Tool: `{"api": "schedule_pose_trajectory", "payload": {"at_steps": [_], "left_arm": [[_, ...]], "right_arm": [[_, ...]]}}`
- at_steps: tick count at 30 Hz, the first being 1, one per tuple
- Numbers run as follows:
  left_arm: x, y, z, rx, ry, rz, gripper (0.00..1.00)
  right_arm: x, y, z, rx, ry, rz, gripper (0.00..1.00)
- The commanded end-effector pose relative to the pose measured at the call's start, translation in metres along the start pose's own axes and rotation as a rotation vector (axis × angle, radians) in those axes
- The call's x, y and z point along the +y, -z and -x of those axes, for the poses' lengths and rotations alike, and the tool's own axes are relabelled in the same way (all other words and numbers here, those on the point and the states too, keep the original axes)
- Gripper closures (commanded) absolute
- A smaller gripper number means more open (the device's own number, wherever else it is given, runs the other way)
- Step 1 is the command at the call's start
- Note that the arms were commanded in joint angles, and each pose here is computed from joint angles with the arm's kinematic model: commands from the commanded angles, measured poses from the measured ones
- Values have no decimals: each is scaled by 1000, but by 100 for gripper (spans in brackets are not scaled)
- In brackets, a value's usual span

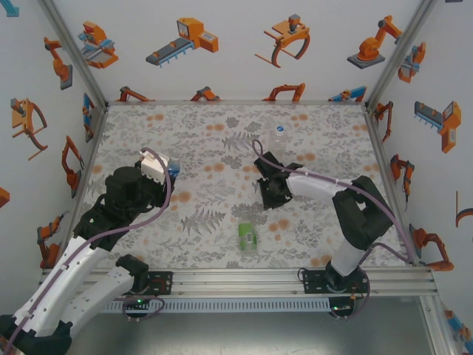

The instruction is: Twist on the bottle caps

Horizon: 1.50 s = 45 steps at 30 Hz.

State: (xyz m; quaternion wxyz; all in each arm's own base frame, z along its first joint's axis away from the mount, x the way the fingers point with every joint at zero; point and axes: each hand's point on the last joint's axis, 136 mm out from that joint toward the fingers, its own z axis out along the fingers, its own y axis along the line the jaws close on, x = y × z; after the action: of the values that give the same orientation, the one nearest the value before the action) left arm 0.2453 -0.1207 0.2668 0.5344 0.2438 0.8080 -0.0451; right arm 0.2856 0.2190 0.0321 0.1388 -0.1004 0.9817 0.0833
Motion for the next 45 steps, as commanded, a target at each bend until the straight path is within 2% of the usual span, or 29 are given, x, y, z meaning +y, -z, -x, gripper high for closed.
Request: {"api": "schedule_pose_trajectory", "payload": {"at_steps": [1,5,9,12,15,20,27,37,45], "left_arm": [[2,-1,6,-25,-6,10,87],[2,-2,5,-18,-5,5,88],[0,-4,3,-8,-4,-1,88],[0,-5,2,-2,-4,0,88],[0,-7,1,3,-2,-1,87],[-1,-9,-1,13,-2,-3,87],[0,-10,-3,23,-4,4,87],[1,-8,-3,23,-4,9,87],[2,-5,-1,10,-2,11,86]], "right_arm": [[2,-5,-4,16,-40,45,79],[13,3,6,-10,-108,183,79],[17,10,17,-70,-229,380,79],[4,8,17,-92,-339,469,76],[-15,0,6,-73,-431,496,72],[-47,-2,-12,-70,-495,425,66],[-63,2,-15,-48,-444,303,60],[-64,5,5,-55,-417,232,56],[-41,-1,24,-37,-287,159,55]]}}
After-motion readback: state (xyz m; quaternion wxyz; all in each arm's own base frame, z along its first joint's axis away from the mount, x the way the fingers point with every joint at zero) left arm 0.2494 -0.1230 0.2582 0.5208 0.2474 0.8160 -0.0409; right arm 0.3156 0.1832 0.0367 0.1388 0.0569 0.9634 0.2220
